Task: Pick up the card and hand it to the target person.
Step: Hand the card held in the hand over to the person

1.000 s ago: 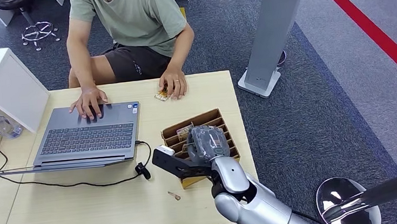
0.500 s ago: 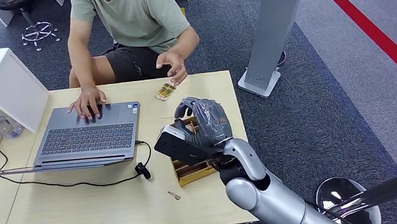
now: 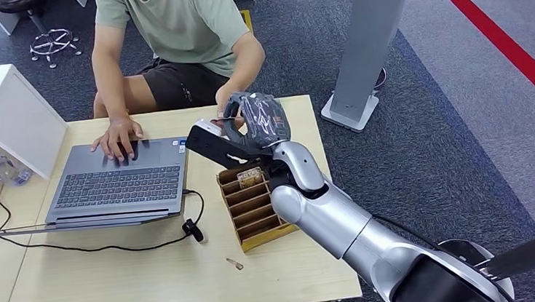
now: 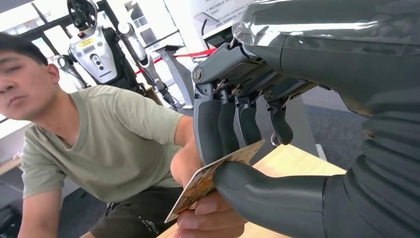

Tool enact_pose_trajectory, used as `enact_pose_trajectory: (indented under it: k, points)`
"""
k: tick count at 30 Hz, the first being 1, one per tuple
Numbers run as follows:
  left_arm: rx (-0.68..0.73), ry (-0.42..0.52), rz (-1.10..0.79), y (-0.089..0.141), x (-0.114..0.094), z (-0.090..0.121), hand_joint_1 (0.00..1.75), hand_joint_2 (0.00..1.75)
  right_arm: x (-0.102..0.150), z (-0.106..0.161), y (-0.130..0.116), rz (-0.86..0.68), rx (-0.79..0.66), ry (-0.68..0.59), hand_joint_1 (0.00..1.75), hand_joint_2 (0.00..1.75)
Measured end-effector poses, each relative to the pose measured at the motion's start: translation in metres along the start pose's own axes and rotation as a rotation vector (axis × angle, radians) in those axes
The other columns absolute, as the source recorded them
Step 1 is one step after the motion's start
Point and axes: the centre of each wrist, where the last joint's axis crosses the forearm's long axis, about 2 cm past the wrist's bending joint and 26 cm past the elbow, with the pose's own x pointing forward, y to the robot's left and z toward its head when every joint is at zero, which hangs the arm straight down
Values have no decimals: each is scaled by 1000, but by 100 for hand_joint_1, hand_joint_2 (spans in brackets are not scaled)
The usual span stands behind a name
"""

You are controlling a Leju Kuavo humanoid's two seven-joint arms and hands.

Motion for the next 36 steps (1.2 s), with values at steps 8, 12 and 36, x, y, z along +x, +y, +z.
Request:
enact_pose_trajectory:
  k: [8, 12, 36]
  points:
    - [2, 6, 3, 0, -1, 0, 0, 175, -5, -10, 11, 68, 40, 48, 97, 175]
    - [-1, 13, 6, 0, -1, 0, 0, 175, -7, -9, 16, 76, 65, 68, 0, 175]
    - [17, 31, 48, -1, -3, 0, 0, 175, -25, 52, 29, -488, 60, 145, 0, 175]
